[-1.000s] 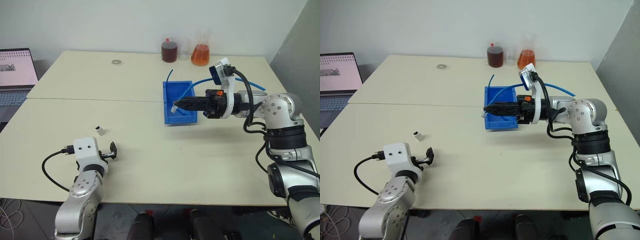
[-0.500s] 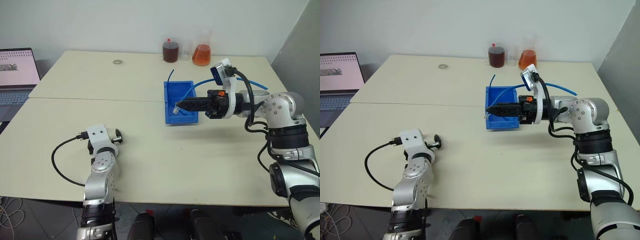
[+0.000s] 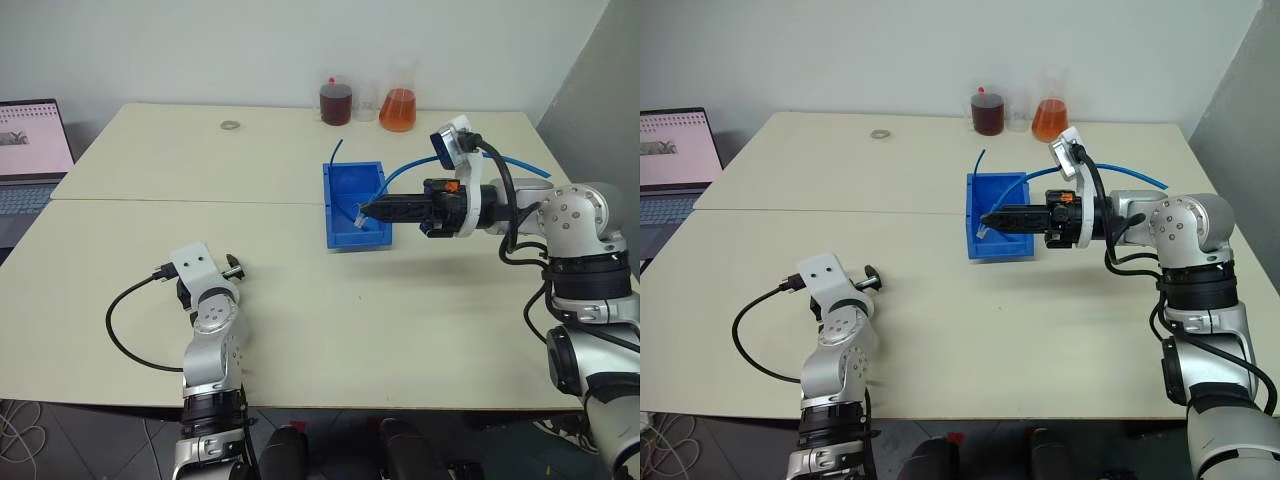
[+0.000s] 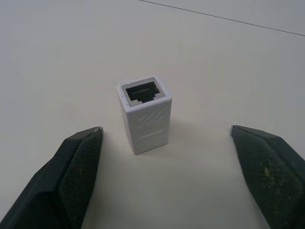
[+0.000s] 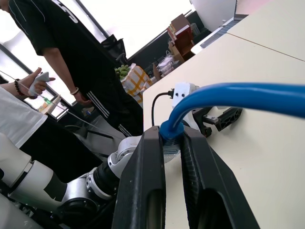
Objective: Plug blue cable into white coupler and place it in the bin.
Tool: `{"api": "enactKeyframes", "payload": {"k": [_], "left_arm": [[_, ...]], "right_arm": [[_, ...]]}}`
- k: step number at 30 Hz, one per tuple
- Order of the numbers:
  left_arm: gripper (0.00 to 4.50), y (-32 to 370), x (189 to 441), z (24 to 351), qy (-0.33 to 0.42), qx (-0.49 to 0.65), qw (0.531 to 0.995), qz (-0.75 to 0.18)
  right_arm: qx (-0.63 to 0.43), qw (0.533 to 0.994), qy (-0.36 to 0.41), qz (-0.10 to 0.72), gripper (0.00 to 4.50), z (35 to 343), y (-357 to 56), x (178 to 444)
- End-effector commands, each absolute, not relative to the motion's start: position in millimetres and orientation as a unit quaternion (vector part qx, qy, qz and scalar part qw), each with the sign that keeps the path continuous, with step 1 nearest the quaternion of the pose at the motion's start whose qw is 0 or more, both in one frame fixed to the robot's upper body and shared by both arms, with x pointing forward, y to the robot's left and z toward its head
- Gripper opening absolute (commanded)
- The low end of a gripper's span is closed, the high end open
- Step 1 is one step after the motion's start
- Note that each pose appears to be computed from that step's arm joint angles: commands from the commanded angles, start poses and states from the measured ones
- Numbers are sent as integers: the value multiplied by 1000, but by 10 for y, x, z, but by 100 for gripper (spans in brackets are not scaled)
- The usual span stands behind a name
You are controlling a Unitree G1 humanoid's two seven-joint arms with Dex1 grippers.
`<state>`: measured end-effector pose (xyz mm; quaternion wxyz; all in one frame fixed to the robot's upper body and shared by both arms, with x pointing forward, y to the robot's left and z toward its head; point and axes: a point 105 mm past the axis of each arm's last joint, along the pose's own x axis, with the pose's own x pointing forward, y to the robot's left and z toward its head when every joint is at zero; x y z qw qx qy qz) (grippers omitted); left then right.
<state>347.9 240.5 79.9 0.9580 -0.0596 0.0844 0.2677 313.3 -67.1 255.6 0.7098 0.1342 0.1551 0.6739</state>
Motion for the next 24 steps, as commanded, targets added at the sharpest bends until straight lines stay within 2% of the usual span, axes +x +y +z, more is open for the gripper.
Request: {"api": "enactKeyframes", "payload": {"k": [1, 4, 7, 19, 24], "left_arm": [[447, 2565, 3355, 658, 115, -53, 941, 313], [402, 2605, 3329, 673, 114, -50, 936, 328], [327, 2631, 3324, 670, 114, -55, 935, 333], [86, 2702, 3318, 678, 114, -58, 931, 343], [77, 2732, 3318, 697, 112, -56, 929, 348]], "right_arm": [[124, 712, 130, 679, 18, 2672, -702, 3087], [125, 713, 131, 677, 18, 2667, -706, 3093], [127, 715, 131, 675, 18, 2661, -715, 3102], [130, 720, 130, 669, 18, 2655, -733, 3117], [130, 721, 132, 668, 18, 2636, -753, 3109]]}}
